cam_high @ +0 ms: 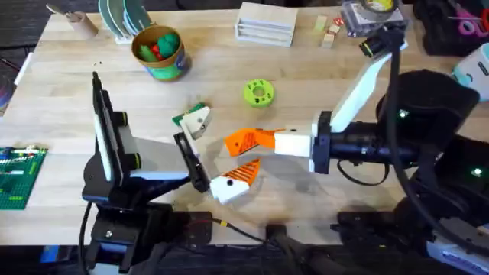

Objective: Pick up the gripper from the table and insert it into the empty holder that is missing its gripper. Then pick up a screw, insert it into the mounting hole, and use the screwdriver to tighten it. Finally, clean up the table by picking up the vegetable and placing it into the bucket.

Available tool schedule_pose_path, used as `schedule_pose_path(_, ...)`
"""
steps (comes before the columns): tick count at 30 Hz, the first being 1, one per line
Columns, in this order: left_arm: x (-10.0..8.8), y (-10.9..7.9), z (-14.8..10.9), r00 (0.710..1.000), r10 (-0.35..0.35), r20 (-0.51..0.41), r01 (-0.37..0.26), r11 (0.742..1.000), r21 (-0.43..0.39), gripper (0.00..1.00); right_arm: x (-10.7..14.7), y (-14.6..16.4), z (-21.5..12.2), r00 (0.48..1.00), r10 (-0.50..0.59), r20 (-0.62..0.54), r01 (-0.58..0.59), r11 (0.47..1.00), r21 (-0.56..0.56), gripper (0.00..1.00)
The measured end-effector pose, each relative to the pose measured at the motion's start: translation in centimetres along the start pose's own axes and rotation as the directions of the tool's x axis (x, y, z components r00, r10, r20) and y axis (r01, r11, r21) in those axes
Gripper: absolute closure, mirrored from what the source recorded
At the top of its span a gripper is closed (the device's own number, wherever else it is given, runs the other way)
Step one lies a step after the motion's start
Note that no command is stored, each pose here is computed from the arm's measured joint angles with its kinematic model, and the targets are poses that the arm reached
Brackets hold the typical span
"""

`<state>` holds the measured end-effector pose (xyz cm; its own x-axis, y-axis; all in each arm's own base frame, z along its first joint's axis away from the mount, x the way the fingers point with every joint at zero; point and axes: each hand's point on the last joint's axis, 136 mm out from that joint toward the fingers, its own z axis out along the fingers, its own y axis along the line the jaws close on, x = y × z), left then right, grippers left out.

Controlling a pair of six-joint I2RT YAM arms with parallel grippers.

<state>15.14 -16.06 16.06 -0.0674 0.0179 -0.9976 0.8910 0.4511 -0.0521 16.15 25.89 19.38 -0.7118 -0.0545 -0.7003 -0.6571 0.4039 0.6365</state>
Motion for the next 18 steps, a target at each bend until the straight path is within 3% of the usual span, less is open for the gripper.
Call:
schedule_pose_path(6,0.0,0.0,0.0,1.0,0.0,0.0,0.0,1.0,0.0,0.007,-0.8,0.3,0.1,0.998,0.047,0.033,-0.047,0.999,-0.012,0.992)
schedule_pose_path(14,0.0,0.0,0.0,1.0,0.0,0.0,0.0,1.0,0.0,0.008,0.4,-1.6,1.8,0.969,0.247,-0.023,-0.246,0.969,0.033,0.992)
schedule_pose_path(18,0.0,0.0,0.0,1.0,0.0,0.0,0.0,1.0,0.0,0.008,-1.1,-1.4,2.8,0.966,0.256,0.022,-0.256,0.967,-0.012,0.992)
